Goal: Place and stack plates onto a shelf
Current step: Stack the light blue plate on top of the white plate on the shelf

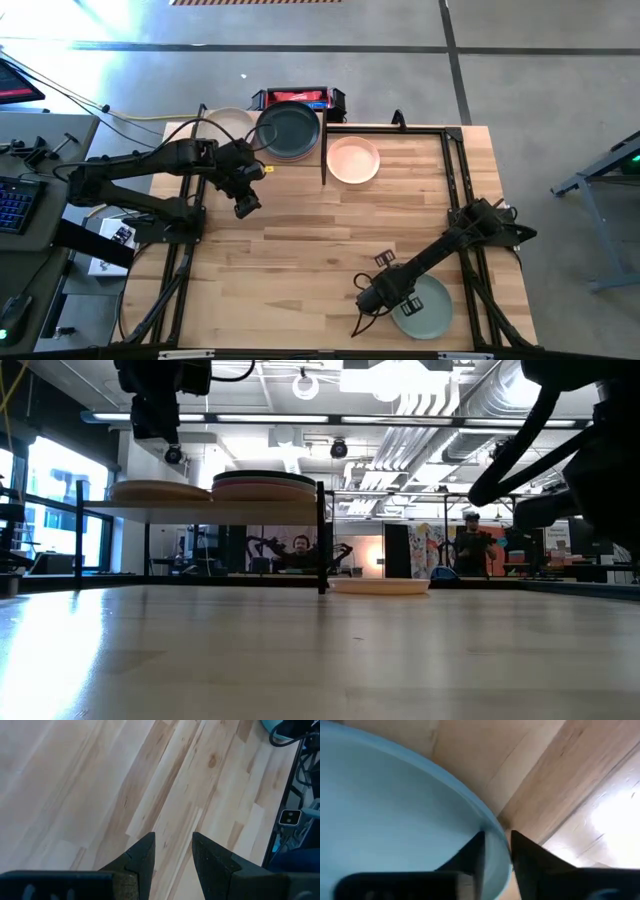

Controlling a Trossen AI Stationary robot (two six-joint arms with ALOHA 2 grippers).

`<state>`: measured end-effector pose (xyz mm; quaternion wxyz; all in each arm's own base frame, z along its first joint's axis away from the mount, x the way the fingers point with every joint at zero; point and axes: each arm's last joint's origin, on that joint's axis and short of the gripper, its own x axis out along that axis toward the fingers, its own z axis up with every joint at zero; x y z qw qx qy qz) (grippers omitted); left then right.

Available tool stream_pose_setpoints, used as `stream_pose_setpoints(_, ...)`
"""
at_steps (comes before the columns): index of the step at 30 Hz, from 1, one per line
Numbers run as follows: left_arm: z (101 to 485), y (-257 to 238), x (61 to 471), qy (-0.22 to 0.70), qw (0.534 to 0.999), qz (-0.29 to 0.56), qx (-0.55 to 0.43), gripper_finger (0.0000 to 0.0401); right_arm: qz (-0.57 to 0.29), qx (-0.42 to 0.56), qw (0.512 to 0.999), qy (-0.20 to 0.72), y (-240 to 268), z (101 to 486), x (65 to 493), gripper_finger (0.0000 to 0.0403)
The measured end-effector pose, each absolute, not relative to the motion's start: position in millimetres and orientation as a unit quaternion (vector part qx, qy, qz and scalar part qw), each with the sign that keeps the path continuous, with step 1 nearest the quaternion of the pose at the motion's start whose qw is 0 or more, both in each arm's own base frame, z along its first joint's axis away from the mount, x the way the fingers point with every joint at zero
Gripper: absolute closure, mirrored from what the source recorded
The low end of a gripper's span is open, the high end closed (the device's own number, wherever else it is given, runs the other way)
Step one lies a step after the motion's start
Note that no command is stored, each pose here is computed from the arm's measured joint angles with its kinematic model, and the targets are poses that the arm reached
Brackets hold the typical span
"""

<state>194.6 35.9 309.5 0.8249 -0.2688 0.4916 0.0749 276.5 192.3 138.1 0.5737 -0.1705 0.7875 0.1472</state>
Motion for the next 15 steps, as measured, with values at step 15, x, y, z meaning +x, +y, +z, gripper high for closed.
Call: stream_pose_setpoints(15,309.6,36.0,194.7,0.493,0.832,0.063,-0.247,0.0284,0.127,-0.135,0.559,0.808,169.5,145.4,284.4,0.0401)
